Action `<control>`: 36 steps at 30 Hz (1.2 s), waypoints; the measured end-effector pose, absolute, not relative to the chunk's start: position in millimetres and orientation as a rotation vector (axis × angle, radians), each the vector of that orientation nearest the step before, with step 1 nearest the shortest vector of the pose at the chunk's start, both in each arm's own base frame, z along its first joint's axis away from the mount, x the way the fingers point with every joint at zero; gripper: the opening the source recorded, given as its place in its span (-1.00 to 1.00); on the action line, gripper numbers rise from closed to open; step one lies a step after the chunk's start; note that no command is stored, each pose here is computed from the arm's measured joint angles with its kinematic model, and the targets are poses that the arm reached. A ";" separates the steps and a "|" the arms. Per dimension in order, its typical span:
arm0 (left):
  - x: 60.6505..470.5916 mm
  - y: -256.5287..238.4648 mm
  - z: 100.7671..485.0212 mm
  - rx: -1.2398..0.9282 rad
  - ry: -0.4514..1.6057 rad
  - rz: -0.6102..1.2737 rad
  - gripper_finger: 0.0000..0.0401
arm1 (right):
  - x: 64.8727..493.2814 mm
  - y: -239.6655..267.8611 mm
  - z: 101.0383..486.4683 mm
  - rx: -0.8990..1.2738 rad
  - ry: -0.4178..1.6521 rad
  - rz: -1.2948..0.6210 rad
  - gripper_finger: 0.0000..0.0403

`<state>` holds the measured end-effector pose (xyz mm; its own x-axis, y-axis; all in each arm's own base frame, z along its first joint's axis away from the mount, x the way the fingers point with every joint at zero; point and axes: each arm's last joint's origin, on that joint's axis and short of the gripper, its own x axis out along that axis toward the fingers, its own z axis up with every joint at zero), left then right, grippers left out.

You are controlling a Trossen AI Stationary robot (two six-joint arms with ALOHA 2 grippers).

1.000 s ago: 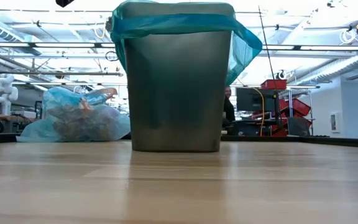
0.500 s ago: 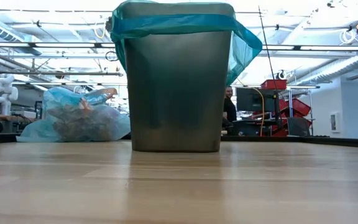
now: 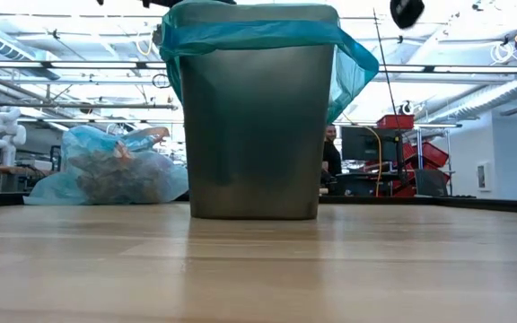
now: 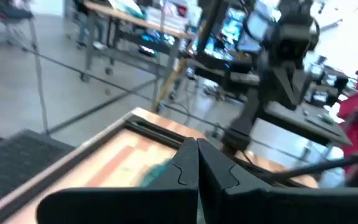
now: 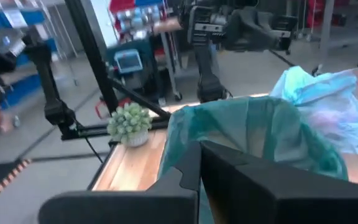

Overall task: Place trash/remove bag and relplace
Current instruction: Return to Home Position

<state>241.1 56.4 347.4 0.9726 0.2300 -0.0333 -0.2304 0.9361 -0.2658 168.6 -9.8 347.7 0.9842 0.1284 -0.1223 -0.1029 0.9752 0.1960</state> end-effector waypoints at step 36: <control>99.2 38.0 186.3 -0.397 -0.135 0.441 -1.00 | 84.6 -24.3 203.1 0.225 -0.136 -0.085 -1.00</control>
